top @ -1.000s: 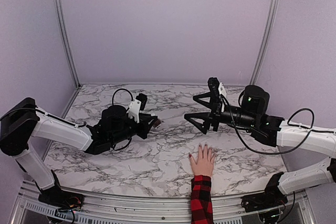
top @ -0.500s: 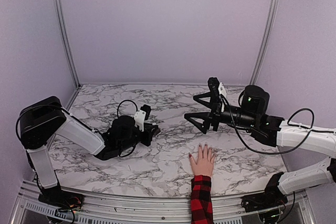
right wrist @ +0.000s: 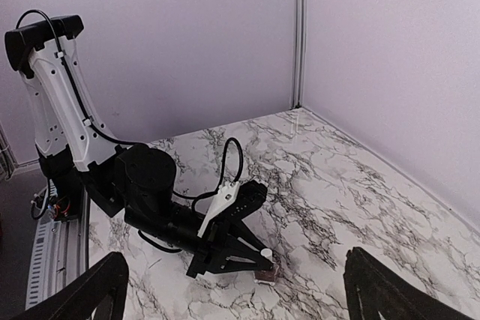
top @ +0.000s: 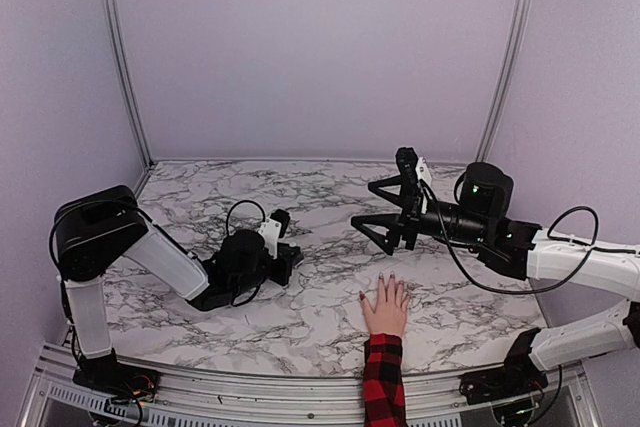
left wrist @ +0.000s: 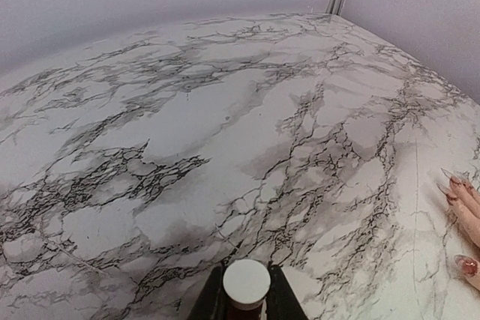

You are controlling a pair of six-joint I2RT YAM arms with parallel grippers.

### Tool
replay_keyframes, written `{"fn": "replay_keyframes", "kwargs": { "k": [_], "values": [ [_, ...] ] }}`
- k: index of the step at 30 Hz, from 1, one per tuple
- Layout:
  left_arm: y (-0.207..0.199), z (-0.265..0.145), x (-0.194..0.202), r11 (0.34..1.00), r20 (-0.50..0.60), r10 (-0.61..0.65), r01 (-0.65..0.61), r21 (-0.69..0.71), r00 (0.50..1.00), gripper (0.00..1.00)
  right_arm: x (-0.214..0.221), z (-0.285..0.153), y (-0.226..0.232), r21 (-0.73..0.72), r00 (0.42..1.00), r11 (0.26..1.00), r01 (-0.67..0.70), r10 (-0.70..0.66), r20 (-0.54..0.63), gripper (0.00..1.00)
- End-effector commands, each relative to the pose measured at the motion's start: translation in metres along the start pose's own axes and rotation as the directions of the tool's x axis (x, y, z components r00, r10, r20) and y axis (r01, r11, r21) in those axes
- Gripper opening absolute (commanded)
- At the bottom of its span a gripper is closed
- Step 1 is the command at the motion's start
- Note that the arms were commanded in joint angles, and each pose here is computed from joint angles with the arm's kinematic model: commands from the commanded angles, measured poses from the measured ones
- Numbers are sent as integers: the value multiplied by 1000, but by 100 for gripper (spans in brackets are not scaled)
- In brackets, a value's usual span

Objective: Paint the nails
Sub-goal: Put down the nail polish bottle at the center of the board.

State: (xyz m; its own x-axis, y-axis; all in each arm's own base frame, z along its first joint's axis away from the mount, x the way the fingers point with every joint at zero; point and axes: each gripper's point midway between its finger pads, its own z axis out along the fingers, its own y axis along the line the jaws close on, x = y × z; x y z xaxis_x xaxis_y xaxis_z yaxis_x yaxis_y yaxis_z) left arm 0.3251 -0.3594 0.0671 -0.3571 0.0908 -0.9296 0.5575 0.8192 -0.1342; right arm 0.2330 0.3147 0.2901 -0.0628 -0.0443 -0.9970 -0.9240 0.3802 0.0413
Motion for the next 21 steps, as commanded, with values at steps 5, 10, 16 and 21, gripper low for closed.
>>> {"fn": "replay_keyframes", "kwargs": {
  "k": [5,10,16,21],
  "values": [
    [-7,6,-8,1000,44,21,-21,0,999,8,-6,-1,-4,15,1000,1000,-2,1,20,98],
    [-9,3,-8,1000,41,21,-21,5,999,26,-5,-2,-4,18,1000,1000,-4,4,21,99],
    [-13,-5,-16,1000,50,15,-16,26,999,39,-5,-4,-3,17,1000,1000,-3,3,24,98],
    [-18,-17,-43,999,88,19,-23,44,996,51,-8,-6,-3,22,1000,1000,3,-4,31,98]
  ]
}}
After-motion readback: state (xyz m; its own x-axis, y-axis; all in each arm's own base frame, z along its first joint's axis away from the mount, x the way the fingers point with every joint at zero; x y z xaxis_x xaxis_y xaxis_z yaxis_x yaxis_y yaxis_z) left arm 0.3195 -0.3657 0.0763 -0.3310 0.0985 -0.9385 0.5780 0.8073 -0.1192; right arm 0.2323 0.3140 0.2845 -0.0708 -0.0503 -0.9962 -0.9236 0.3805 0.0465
